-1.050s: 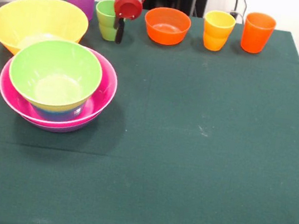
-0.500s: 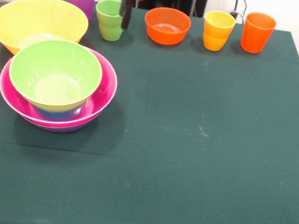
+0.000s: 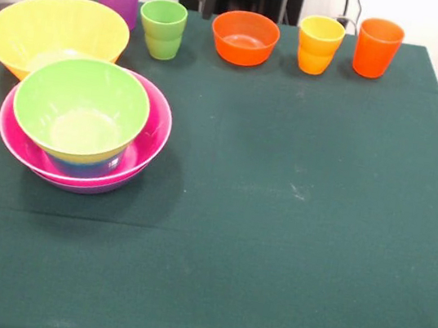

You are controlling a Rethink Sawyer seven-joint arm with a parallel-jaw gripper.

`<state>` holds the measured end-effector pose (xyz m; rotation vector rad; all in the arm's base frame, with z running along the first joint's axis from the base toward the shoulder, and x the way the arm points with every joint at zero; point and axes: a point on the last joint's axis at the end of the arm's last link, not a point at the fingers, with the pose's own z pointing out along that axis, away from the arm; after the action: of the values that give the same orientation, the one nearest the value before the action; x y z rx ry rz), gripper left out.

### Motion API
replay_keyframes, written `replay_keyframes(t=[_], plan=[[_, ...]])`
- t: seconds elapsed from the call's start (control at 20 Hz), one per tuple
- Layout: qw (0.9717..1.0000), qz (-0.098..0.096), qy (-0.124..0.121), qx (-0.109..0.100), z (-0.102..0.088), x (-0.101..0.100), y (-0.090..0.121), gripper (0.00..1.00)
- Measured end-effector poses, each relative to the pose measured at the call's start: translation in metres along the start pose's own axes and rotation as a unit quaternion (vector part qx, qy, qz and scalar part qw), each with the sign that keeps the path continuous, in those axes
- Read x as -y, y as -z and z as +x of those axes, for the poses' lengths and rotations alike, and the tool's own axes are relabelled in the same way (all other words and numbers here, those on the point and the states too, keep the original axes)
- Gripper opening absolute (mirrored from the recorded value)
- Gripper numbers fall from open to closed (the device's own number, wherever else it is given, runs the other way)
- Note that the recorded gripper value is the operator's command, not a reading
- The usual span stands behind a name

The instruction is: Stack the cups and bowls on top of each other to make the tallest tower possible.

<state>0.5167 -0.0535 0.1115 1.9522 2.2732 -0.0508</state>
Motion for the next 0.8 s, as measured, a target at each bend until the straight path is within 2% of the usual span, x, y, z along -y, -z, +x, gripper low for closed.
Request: replay_keyframes(t=[0.3,0.55,0.8], plan=[[0.9994,0.025,-0.016,-0.016,0.005,0.033,-0.013,1.0],[0.9989,0.033,-0.031,-0.014,-0.002,0.06,-0.026,1.0],[0.9988,0.037,-0.032,-0.01,-0.008,0.079,-0.033,1.0]])
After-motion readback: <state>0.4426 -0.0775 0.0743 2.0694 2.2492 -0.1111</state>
